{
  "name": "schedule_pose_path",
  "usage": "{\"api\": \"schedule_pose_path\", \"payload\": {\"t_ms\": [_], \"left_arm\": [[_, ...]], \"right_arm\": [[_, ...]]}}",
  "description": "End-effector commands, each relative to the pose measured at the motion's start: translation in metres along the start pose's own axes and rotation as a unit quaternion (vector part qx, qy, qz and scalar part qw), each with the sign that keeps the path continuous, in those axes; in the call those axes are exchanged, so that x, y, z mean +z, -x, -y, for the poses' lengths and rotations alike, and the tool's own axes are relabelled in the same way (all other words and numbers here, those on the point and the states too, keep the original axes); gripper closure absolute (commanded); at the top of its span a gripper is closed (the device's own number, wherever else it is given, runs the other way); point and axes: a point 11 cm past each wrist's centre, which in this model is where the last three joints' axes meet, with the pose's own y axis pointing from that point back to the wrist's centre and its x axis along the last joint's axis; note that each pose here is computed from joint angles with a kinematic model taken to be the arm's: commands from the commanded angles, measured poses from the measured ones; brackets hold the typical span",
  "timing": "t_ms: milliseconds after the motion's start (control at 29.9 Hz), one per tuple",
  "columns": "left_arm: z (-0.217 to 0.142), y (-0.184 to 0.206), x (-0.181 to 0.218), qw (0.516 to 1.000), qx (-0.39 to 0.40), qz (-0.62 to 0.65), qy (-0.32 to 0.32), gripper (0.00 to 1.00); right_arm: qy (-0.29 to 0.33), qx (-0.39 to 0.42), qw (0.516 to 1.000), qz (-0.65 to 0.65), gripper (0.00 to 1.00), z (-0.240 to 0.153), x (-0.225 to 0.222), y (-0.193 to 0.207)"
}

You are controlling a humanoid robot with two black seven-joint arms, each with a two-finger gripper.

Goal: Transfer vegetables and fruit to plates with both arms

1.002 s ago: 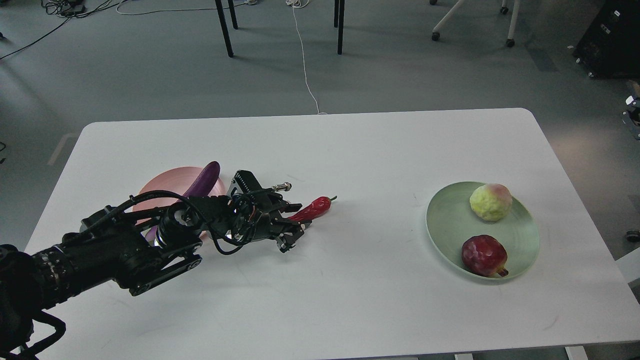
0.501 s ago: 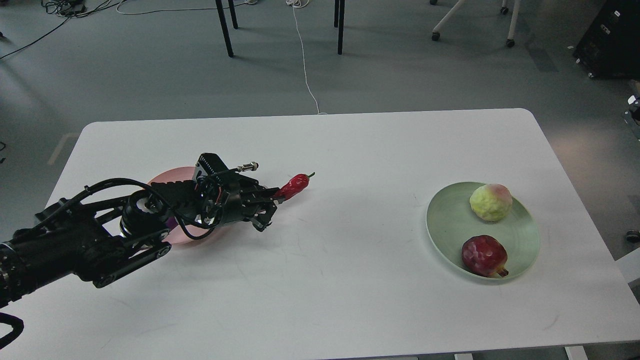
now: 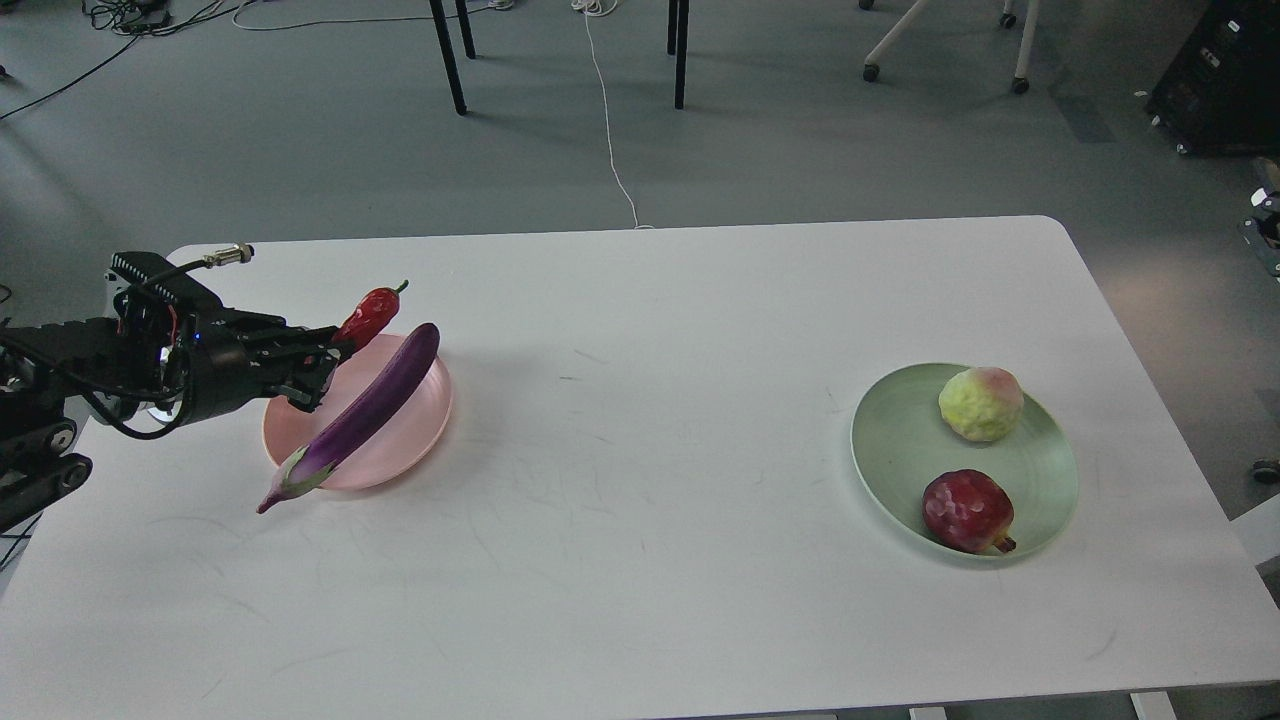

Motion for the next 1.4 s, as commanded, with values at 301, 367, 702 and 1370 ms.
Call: {"api": "schedule_pose_path", "payload": {"t_ms": [301,367,702,1370], "left_arm": [[0.012,0.041,-0.02,0.998,-0.033,-0.035,-0.039,0.58],[0.015,0.039,-0.016,0.998,-0.031,-0.035,-0.032,0.3],[0.017,-0.002,-0.018,0.991,0.044,-0.121,-0.026,0.04],[0.016,-0.164,-0.03,0.421,0.355,-0.807,0.214,0.02]], "right_arm": [[-0.003,0.0,1.0,-0.005,0.01,0.001,-0.005,-0.001],[-0.003,-0.001,1.0,-0.004,0.01,0.001,-0.004,0.0],[-0.01,0.002,1.0,-0.002,0.01,0.002,-0.007,-0.001],[-0.04,0.072,0.997,-0.014,0.01,-0.008,-0.017,-0.042]]}}
